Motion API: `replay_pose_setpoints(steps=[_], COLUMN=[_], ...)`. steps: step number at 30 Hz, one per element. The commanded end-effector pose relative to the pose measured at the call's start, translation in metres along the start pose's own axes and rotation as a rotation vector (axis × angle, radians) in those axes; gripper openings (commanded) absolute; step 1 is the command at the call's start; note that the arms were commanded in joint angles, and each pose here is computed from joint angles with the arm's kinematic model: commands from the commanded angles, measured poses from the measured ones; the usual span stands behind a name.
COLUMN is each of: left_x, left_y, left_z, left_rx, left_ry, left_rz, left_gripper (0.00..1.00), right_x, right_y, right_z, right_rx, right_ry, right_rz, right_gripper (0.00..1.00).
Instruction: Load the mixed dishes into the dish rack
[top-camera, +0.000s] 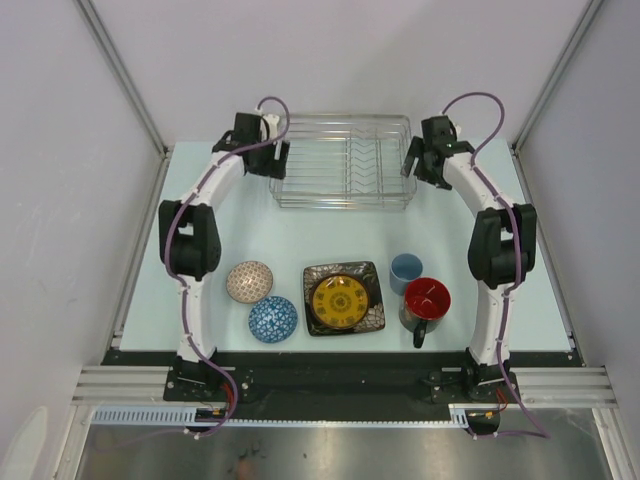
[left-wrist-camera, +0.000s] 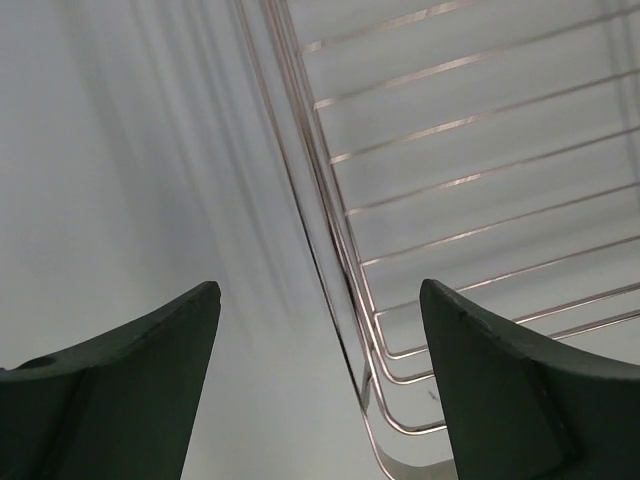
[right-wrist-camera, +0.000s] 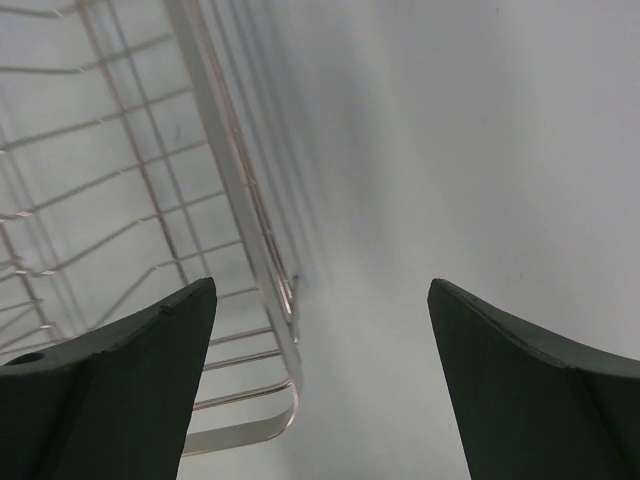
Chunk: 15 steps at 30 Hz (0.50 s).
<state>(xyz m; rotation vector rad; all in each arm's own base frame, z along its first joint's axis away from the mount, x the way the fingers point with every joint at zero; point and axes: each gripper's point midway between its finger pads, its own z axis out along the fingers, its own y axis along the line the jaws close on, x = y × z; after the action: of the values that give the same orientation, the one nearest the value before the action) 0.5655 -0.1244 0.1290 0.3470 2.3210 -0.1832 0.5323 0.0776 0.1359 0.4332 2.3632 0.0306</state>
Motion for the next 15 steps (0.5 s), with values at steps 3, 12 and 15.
replay_pose_setpoints(steps=[3,12,15], left_x=[0.027,0.067,0.081], left_y=[0.009,0.011,0.010], left_z=[-0.012,-0.024,-0.028], left_rx=[-0.051,-0.069,-0.070], left_ry=[0.011,0.054,0.074], left_rz=[0.067,0.104,0.106], left_gripper=[0.86,0.85,0.85], right_x=[0.040,0.074,0.091], right_y=[-0.015,-0.024,-0.023], right_z=[0.012,0.001,-0.008], right_rx=[0.048,0.058,0.059], right_ry=[0.051,0.096,0.127], right_rz=[-0.031,-0.041,-0.063], right_gripper=[0.92,0.89,0.87])
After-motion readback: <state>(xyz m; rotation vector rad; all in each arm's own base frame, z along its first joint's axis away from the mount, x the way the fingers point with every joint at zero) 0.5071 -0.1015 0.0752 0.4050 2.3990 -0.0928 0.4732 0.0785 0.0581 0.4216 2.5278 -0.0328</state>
